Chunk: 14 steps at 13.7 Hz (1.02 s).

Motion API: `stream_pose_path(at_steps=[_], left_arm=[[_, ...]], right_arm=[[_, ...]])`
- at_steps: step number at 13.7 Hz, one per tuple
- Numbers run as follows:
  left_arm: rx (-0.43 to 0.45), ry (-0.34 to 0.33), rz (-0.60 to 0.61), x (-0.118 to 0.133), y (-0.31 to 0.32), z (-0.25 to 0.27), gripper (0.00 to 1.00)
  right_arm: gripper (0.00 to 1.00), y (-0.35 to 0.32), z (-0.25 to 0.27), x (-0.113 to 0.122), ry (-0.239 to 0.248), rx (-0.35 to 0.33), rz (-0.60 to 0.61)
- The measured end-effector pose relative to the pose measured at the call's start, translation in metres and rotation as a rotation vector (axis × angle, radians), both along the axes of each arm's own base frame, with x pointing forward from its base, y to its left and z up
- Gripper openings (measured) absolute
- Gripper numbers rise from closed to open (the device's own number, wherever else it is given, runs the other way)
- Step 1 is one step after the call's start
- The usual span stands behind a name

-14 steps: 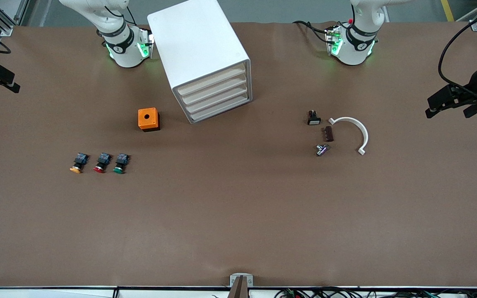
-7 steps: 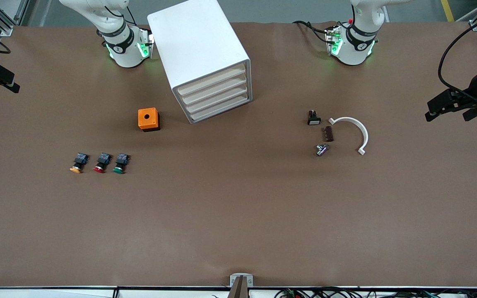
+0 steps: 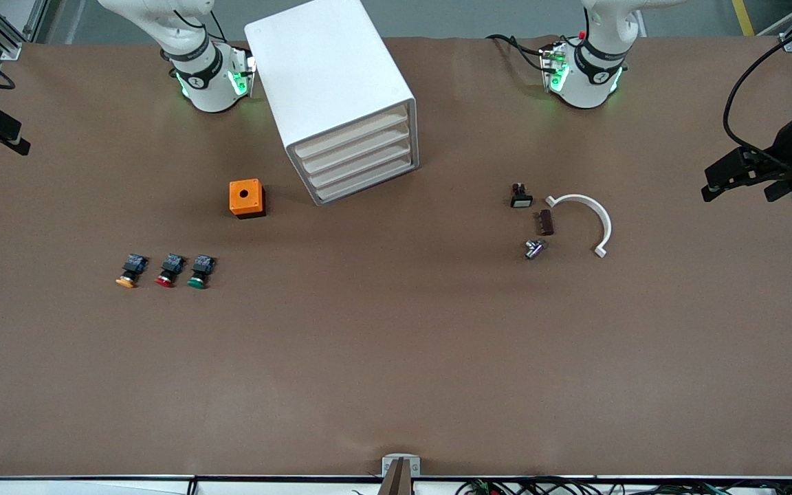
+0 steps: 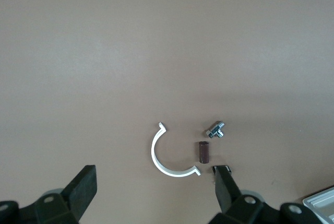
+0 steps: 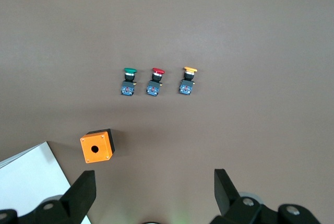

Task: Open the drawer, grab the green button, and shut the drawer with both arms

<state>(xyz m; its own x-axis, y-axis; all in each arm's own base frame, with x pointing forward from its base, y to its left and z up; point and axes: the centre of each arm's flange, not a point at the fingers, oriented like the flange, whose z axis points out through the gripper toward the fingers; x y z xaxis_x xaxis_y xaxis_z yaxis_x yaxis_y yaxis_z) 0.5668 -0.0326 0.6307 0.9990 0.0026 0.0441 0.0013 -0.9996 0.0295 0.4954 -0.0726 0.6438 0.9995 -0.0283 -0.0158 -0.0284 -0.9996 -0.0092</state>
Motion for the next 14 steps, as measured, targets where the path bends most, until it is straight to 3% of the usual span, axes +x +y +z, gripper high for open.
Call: stream_pose_path(at_steps=[14], left_arm=[[0.009, 0.015, 0.05, 0.005, 0.027, -0.008, 1.0]], right_arm=[[1.0, 0.003, 0.001, 0.001, -0.008, -0.002, 0.006]])
